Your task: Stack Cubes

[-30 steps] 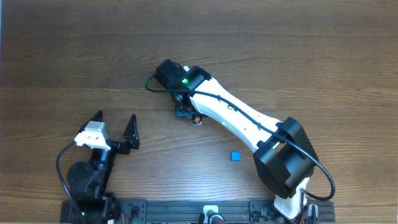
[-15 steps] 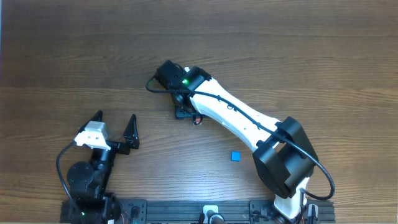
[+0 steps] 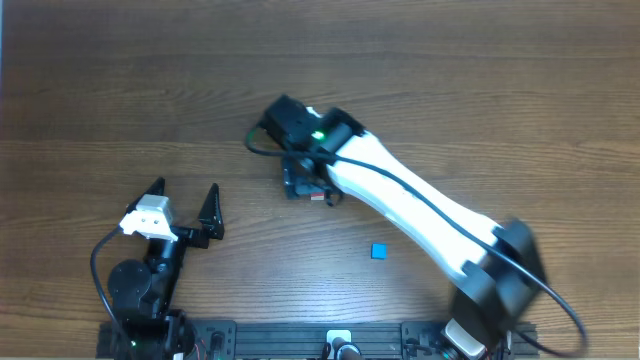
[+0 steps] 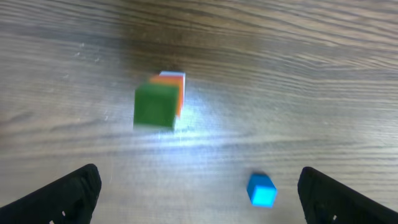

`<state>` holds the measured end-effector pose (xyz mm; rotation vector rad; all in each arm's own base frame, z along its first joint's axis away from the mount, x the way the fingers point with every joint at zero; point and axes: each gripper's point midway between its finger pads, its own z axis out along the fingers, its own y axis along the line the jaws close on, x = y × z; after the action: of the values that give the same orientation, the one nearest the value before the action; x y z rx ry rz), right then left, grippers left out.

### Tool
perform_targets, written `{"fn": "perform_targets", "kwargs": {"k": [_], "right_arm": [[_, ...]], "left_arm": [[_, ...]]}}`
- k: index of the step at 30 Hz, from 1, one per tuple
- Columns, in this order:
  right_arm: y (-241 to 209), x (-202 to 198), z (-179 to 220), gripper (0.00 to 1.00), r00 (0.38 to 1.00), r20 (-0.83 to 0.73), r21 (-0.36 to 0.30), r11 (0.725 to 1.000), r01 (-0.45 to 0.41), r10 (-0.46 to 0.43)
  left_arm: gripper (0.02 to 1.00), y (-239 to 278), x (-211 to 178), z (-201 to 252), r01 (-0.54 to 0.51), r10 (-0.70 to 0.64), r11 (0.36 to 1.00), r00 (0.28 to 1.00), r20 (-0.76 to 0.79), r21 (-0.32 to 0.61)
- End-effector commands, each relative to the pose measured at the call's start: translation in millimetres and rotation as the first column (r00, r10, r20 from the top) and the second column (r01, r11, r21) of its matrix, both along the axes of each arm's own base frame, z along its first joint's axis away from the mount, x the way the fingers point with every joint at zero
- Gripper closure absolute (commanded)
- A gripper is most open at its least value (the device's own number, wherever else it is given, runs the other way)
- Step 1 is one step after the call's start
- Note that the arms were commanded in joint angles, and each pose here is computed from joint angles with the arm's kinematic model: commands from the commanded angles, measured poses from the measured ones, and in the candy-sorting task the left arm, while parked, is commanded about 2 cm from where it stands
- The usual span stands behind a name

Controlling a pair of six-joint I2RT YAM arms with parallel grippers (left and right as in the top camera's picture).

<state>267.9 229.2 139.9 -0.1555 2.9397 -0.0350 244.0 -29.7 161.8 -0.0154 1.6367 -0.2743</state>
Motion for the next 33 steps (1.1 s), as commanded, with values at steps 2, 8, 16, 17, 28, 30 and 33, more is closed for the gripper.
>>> {"fn": "perform_targets", "kwargs": {"k": [2, 8, 16, 17, 28, 30, 33], "right_arm": [[-33.5, -35.9, 7.7, 0.009, 1.0, 0.025, 0.028, 1.0, -0.012, 0.011], [-76.2, -80.3, -43.6, 0.009, 0.993, -0.034, 0.03, 0.993, 0.111, -0.11], [-94.8, -111.7, -114.0, 0.014, 0.973, -0.111, 0.023, 0.978, 0.208, -0.204], [-94.8, -111.5, -116.3, 0.016, 0.972, -0.108, 0.027, 0.976, 0.215, -0.211], [-96.3, -102.9, -128.7, 0.047, 0.975, -0.065, 0.016, 0.976, 0.215, -0.214], [-97.4, -100.9, -131.8, 0.062, 0.976, -0.059, 0.001, 0.978, 0.209, -0.208], [-96.8, -99.3, -134.6, 0.119, 0.978, -0.058, -0.004, 0.98, 0.198, -0.198]], "left_arm": [[0.018, -2.6, -0.4, -1.6, 0.014, -0.014, 1.0, 1.0, 0.001, 0.014], [0.018, -2.6, -0.4, -1.6, 0.014, -0.014, 1.0, 1.0, 0.001, 0.014], [0.018, -2.6, -0.4, -1.6, 0.014, -0.014, 1.0, 1.0, 0.001, 0.014], [0.018, -2.6, -0.4, -1.6, 0.014, -0.014, 1.0, 1.0, 0.001, 0.014], [0.018, -2.6, -0.4, -1.6, 0.014, -0.014, 1.0, 1.0, 0.001, 0.014], [0.02, -2.6, -0.4, -1.6, 0.014, -0.014, 1.0, 1.0, 0.001, 0.014], [0.018, -2.6, -0.4, -1.6, 0.014, -0.014, 1.0, 1.0, 0.001, 0.014]]}}
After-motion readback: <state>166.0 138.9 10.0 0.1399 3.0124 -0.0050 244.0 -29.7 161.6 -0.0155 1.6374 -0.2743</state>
